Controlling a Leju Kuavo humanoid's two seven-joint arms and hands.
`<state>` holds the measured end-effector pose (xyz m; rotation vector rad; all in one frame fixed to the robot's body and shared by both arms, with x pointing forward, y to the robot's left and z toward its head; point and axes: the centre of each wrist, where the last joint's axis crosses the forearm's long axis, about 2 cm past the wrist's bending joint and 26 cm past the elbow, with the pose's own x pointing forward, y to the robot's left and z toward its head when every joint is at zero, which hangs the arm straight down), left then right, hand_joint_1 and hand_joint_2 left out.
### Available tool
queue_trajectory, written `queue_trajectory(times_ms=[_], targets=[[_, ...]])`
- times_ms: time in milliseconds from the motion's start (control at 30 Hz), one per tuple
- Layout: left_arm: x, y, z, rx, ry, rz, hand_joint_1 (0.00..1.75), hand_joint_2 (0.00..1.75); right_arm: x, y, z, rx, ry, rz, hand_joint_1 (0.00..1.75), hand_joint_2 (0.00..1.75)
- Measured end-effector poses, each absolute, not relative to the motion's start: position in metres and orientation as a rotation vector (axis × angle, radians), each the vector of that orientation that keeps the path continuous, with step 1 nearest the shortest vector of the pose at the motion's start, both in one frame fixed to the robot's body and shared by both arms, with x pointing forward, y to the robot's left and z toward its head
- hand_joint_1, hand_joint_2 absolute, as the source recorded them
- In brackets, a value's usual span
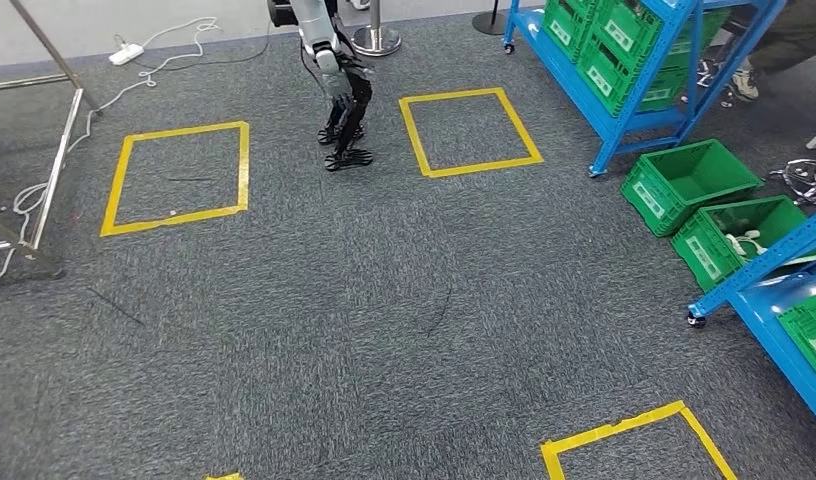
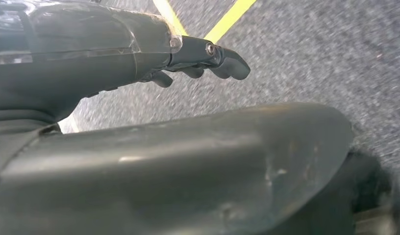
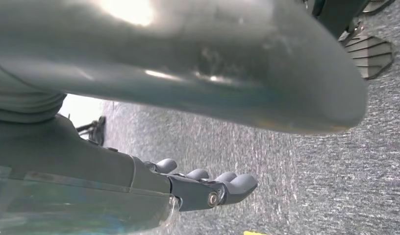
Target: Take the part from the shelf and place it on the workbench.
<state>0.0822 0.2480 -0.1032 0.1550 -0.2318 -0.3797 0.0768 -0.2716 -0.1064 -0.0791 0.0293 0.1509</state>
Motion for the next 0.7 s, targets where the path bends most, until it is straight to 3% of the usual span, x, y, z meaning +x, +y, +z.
queue_trajectory(times_ms=[700], targets=[[0.0848, 0.2467, -0.1026, 0.154, -0.239, -0.382, 0.00, 0.00, 0.0728, -0.2696, -0.1070, -0.076, 0.045, 0.149, 0.00, 0.00]])
